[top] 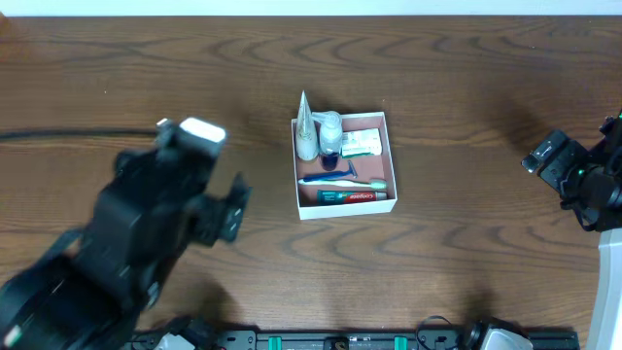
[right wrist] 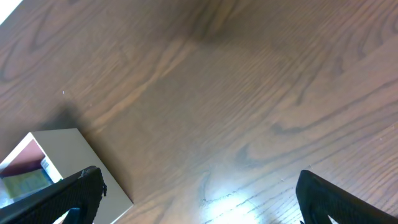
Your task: Pack container
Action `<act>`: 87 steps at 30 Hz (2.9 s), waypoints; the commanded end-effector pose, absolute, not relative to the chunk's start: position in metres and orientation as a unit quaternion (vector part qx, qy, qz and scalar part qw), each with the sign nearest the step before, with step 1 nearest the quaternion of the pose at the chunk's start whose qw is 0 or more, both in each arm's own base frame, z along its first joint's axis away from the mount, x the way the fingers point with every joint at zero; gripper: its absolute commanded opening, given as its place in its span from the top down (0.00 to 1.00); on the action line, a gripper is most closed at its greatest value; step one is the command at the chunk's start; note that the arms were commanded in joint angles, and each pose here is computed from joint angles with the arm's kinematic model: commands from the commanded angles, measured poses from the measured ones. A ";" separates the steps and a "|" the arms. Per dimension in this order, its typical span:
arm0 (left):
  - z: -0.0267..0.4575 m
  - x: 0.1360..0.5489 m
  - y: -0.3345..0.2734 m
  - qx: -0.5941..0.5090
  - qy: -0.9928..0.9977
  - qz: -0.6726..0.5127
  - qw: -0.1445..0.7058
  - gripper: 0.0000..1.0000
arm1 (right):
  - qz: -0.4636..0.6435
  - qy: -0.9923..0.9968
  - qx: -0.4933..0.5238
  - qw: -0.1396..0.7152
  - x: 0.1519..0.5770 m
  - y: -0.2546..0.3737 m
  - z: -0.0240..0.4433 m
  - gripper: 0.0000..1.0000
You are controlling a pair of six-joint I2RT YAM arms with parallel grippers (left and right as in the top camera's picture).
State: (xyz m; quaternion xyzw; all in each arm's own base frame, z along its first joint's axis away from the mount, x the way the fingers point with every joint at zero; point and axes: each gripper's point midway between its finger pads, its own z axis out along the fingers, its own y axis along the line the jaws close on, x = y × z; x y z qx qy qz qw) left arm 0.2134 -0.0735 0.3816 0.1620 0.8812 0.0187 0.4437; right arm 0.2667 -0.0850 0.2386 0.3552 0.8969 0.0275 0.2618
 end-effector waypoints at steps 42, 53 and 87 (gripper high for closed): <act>0.350 0.219 -0.046 0.017 0.665 -0.159 0.729 0.02 | 0.027 0.892 0.361 0.270 0.266 -0.088 0.244 0.01; 0.284 0.226 -0.048 0.030 0.635 -0.165 0.754 0.02 | 0.027 0.892 0.361 0.270 0.266 -0.088 0.244 0.01; 0.141 0.240 -0.045 0.015 0.753 -0.142 0.642 0.02 | 0.027 0.892 0.361 0.270 0.266 -0.088 0.244 0.01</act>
